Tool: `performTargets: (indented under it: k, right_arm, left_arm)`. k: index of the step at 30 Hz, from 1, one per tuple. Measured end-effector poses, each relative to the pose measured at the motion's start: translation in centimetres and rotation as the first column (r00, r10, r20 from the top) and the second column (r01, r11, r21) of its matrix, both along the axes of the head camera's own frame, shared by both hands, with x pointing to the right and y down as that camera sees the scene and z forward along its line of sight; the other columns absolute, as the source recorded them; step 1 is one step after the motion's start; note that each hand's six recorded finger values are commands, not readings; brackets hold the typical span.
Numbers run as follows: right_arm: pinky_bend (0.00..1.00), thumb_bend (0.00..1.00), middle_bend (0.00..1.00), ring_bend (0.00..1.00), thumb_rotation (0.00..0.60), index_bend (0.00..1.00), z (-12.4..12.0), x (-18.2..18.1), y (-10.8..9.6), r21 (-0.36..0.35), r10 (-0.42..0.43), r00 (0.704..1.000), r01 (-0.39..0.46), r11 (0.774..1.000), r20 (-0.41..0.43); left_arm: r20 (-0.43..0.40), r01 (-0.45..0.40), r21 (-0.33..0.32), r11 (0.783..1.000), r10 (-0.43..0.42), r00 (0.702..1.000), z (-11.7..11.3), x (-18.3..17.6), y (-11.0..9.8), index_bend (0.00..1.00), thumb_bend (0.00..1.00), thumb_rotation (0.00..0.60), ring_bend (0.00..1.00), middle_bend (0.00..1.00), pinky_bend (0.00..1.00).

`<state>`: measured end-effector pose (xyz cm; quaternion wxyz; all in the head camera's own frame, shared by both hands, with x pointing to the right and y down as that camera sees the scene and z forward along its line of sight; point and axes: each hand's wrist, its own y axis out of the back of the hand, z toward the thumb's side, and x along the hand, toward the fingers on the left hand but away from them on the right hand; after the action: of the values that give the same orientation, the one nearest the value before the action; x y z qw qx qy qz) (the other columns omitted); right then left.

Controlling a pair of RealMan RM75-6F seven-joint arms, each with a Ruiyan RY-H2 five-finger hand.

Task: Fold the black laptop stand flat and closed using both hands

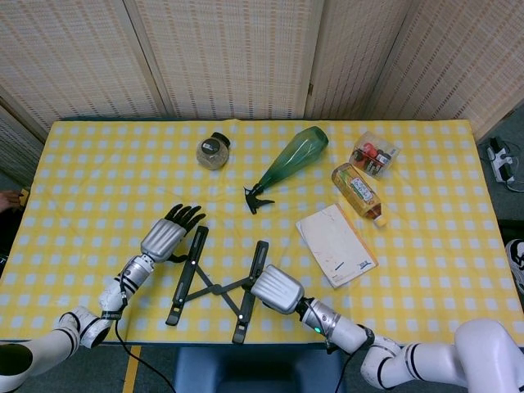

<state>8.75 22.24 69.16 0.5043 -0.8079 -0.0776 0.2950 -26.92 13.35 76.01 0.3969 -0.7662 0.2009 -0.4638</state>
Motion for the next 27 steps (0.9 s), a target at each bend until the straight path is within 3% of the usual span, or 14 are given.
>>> performTargets:
  k: [27]
  right_arm:
    - [0.82,0.2,0.72,0.8,0.6,0.47,2.3,-1.9,0.8,0.108,-0.06,0.998,0.062,0.992,-0.02]
  left_arm:
    - [-0.029,0.033,-0.064,0.997,-0.035,0.999,0.1,0.3,0.7,0.0,0.19,0.6,0.0,0.0,0.0]
